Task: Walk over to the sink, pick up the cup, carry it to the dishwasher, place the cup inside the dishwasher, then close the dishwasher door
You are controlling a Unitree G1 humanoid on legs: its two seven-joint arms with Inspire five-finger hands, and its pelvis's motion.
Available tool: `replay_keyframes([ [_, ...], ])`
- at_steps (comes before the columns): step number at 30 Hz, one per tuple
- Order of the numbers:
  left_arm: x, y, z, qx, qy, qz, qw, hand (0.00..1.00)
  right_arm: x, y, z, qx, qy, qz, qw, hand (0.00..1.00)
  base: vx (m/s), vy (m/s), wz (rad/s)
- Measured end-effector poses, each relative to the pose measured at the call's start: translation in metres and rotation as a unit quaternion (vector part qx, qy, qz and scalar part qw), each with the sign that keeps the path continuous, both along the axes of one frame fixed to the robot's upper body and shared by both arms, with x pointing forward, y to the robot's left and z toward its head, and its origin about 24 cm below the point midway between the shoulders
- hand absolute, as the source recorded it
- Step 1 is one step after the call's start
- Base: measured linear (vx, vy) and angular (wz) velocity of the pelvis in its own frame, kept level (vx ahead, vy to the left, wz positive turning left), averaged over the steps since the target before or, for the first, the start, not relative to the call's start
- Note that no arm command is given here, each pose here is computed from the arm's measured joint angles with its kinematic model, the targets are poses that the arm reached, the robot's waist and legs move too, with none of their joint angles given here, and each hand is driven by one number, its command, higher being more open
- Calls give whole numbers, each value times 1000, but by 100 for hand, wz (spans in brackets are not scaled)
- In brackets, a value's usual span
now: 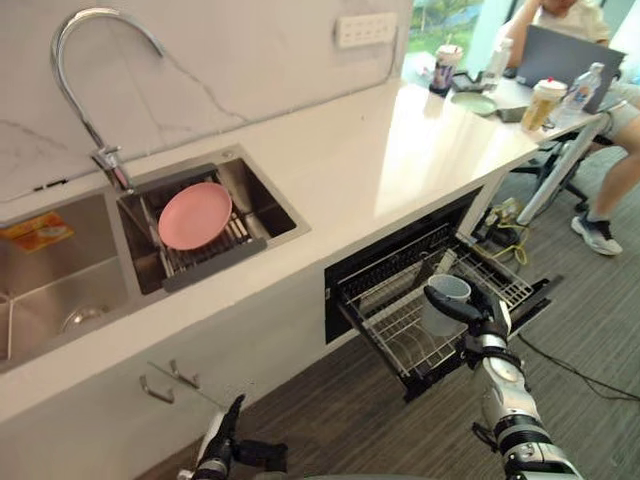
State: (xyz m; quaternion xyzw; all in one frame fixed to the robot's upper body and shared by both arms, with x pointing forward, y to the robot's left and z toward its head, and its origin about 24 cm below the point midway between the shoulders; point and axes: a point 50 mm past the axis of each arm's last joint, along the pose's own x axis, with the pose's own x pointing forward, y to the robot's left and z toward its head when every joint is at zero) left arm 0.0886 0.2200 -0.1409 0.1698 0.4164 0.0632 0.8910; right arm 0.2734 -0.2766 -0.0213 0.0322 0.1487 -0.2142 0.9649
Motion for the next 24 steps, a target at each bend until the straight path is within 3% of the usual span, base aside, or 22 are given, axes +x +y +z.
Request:
replay_keyframes([
  [6,22,10,6,-12,-10,35,999,100,27,11,18,14,-27,15,999,0,-24,-11,17],
  [11,40,16,6,-48,11,106,993,100,34,33,14,47,-21,33,998,0,-23,15,16],
  [17,61,14,9,-79,4,141,987,100,63,30,53,34,-67,37,996,0,-8,3,5],
  [24,73,0,9,-110,-1,148,983,100,70,14,69,-18,-52,16,998,0,1,3,15],
])
